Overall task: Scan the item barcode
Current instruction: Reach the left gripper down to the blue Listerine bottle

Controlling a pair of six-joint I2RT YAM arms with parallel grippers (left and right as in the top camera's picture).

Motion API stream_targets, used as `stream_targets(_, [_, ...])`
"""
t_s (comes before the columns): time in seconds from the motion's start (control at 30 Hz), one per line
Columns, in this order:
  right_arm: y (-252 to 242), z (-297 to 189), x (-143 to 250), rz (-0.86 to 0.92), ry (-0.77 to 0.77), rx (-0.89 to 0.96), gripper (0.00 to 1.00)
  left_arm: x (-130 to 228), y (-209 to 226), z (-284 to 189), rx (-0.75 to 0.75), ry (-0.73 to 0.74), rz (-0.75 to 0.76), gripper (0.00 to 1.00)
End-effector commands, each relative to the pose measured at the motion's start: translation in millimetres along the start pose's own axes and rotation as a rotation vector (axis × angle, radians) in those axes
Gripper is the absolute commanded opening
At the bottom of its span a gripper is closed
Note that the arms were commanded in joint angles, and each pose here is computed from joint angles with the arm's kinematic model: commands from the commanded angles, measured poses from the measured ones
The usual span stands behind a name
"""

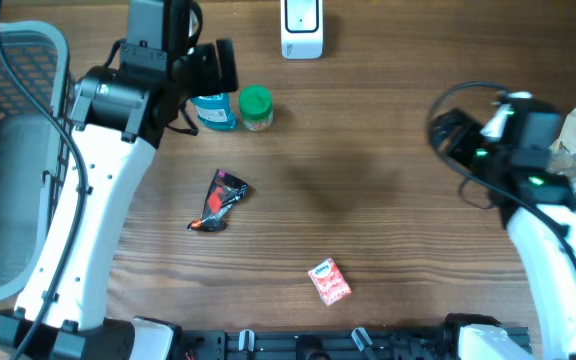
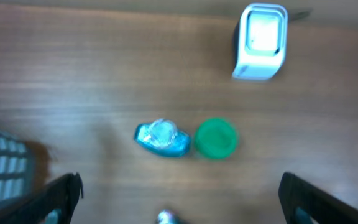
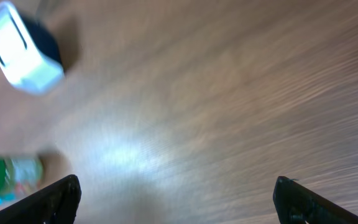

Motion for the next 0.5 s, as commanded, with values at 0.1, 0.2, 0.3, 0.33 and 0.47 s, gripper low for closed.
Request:
stream_targets(0.1, [43, 48, 46, -0.135, 0.201, 0.014, 1.0, 13, 23, 70, -0.081, 0.194, 0.229, 1.0])
stream_targets(0.2, [54, 54, 56, -0.175, 0.227, 0.001, 1.0, 25, 22, 101, -0.036, 0.292, 0.281, 1.0])
stream_targets(0.3, [58, 55, 58, -0.19, 0.224, 0.0, 1.0, 36, 23, 126, -0.01, 0.366, 0.276, 1.0])
stream_targets(0.33, [58, 55, 57, -0.191, 0.222, 0.003, 1.0, 39, 24, 131, -0.001, 0.382, 0.269, 1.0])
stream_targets(0.47, [58, 55, 57, -0.19, 0.219, 0.001, 1.0, 40, 28, 145, 0.026, 0.401, 0.244, 1.0])
Point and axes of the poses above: each gripper's point midway between its finger pads, its own z axis out along the fingers, its own y axis along the line the jaws close on, x = y × z, the point moved 8 cm from there along -z, back along the fingers, and after that the axes turned 10 degrees about -z, right-handed, at the moved point
